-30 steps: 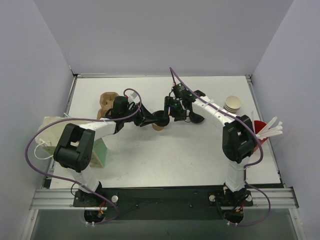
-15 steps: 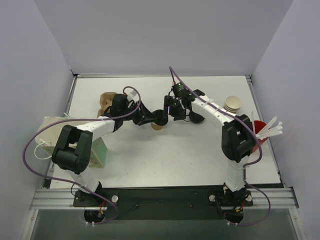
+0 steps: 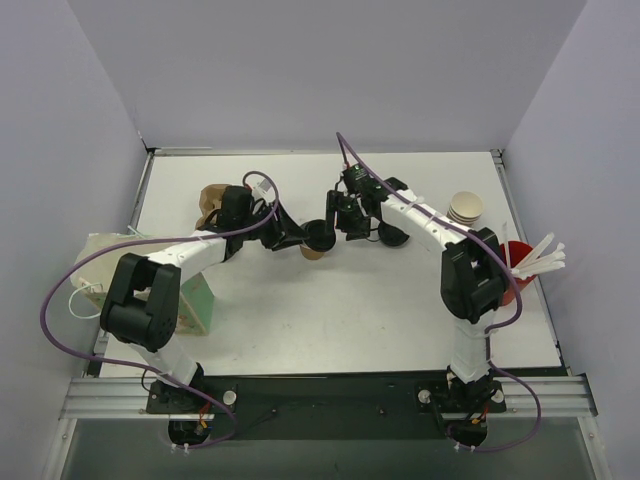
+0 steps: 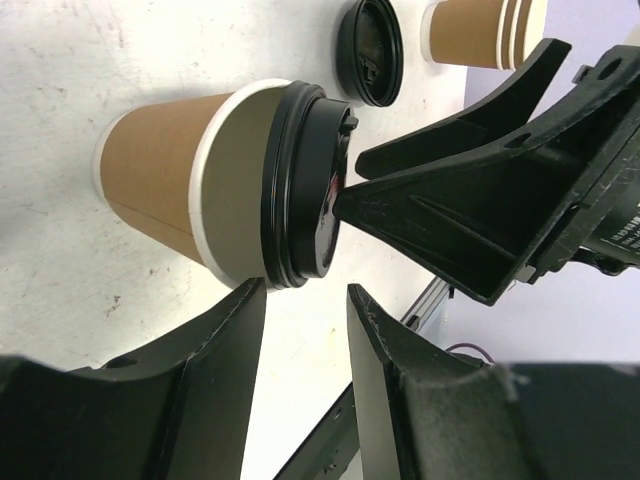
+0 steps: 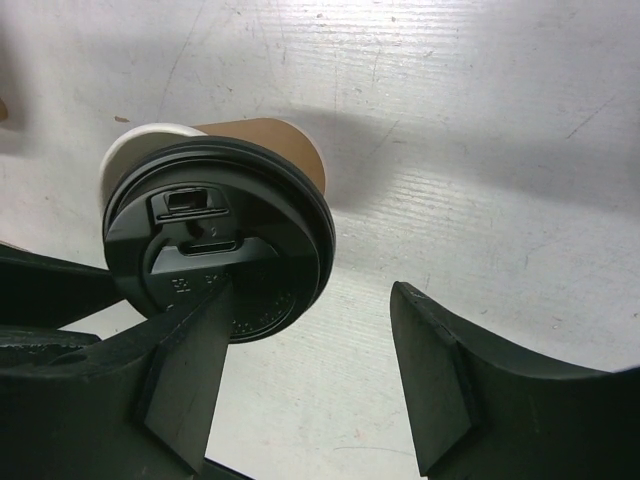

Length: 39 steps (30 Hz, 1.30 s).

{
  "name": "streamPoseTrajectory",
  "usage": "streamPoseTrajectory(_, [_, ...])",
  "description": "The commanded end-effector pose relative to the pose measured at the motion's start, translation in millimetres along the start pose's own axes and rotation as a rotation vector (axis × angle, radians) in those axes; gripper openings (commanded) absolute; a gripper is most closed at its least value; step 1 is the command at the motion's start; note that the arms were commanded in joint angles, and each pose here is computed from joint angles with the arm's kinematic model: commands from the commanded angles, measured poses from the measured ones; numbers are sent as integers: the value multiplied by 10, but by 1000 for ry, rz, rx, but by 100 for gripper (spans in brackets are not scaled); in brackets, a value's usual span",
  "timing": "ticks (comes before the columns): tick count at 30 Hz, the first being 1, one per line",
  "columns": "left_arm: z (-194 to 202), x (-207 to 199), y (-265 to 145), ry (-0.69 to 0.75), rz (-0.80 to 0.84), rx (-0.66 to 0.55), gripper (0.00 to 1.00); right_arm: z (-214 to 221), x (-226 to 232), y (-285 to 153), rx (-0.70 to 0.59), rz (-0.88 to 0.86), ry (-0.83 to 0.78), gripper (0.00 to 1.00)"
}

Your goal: Pack the takeout coffee

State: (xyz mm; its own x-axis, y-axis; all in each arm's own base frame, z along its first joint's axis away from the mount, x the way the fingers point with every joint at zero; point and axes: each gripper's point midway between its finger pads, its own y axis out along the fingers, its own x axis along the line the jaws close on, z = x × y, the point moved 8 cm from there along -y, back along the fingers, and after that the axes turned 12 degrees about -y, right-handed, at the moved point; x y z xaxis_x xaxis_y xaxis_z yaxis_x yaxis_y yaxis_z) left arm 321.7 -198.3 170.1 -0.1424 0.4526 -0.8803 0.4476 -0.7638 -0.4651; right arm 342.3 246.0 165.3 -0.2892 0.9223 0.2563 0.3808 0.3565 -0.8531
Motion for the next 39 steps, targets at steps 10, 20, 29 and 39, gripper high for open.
streamPoseTrajectory(10, [-159, -244, -180, 116, -21, -78, 48, -62, 80, -2, 7, 5, -11, 59])
streamPoseTrajectory(20, [-297, -216, -221, 236, -186, -126, 53, -90, 131, 11, 4, 3, -13, 59])
streamPoseTrajectory(29, [-273, -186, -25, 260, -165, -47, 60, -88, 154, 22, 6, 7, -10, 58])
streamPoseTrajectory(39, [-226, -139, 82, 270, -177, -26, 60, -115, 177, -8, -5, 3, -2, 57])
